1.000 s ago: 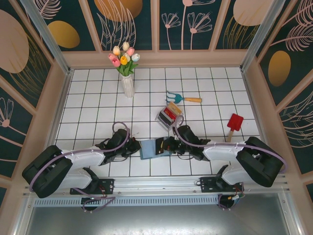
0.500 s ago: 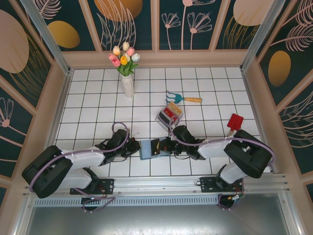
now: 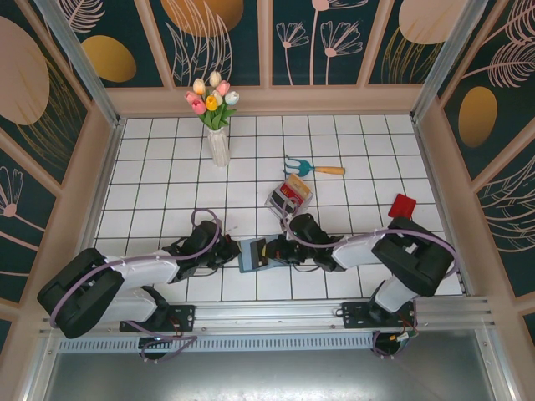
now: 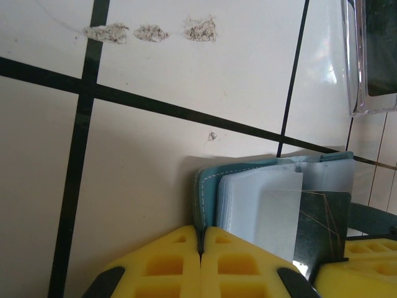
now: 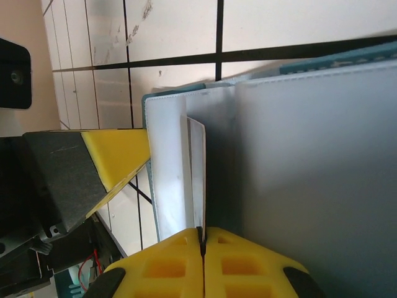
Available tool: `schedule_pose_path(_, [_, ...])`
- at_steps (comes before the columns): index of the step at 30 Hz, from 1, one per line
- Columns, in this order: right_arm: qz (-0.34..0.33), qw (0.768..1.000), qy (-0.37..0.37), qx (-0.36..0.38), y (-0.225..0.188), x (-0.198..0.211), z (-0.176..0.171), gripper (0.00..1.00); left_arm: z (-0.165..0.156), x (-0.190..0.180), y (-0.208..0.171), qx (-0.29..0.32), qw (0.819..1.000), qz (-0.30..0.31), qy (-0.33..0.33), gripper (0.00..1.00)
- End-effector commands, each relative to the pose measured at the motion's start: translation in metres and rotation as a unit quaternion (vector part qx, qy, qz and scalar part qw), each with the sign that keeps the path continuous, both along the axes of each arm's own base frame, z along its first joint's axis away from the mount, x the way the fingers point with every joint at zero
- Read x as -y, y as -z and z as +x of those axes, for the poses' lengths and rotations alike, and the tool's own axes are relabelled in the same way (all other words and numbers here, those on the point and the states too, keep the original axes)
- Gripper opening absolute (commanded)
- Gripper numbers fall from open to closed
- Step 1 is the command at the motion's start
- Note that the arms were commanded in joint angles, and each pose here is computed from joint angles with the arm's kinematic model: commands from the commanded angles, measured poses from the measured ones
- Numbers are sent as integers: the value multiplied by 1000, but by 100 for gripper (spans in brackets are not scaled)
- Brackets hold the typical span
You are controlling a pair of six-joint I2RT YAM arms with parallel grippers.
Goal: Put the credit cards into the card holder
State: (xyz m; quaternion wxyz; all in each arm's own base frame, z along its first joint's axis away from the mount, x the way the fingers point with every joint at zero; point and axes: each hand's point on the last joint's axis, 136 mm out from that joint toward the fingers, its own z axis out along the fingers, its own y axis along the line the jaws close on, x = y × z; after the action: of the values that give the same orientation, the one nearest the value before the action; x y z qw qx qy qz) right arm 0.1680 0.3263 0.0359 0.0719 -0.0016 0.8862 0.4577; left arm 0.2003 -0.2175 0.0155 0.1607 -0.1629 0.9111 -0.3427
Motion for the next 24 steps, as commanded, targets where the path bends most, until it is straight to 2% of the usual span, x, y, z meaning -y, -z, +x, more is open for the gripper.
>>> schedule_pose_path(1, [0, 1000, -12, -5, 3, -10, -1, 9, -4, -8, 10, -10, 1000, 17, -7, 4])
schedule_pose_path(8, [10, 1000, -8, -11, 5, -21, 4, 10, -5, -9, 11, -10, 1000, 18, -8, 4])
schedule_pose_path(12, [-11, 1000, -16, -6, 5, -17, 2, 14, -5, -12, 11, -9, 1000, 23, -13, 4])
schedule_pose_path(17, [-55, 998, -25, 20, 1, -4, 6, 27, -4, -15, 11, -5, 999, 30, -17, 4])
schedule_pose_path(21, [-81, 996, -31, 28, 4, 3, 9, 31, -4, -15, 12, -5, 999, 31, -15, 4])
schedule_pose_path(24, [-69, 996, -37, 31, 2, 0, 12, 31, -3, -14, 11, -4, 999, 29, -15, 4])
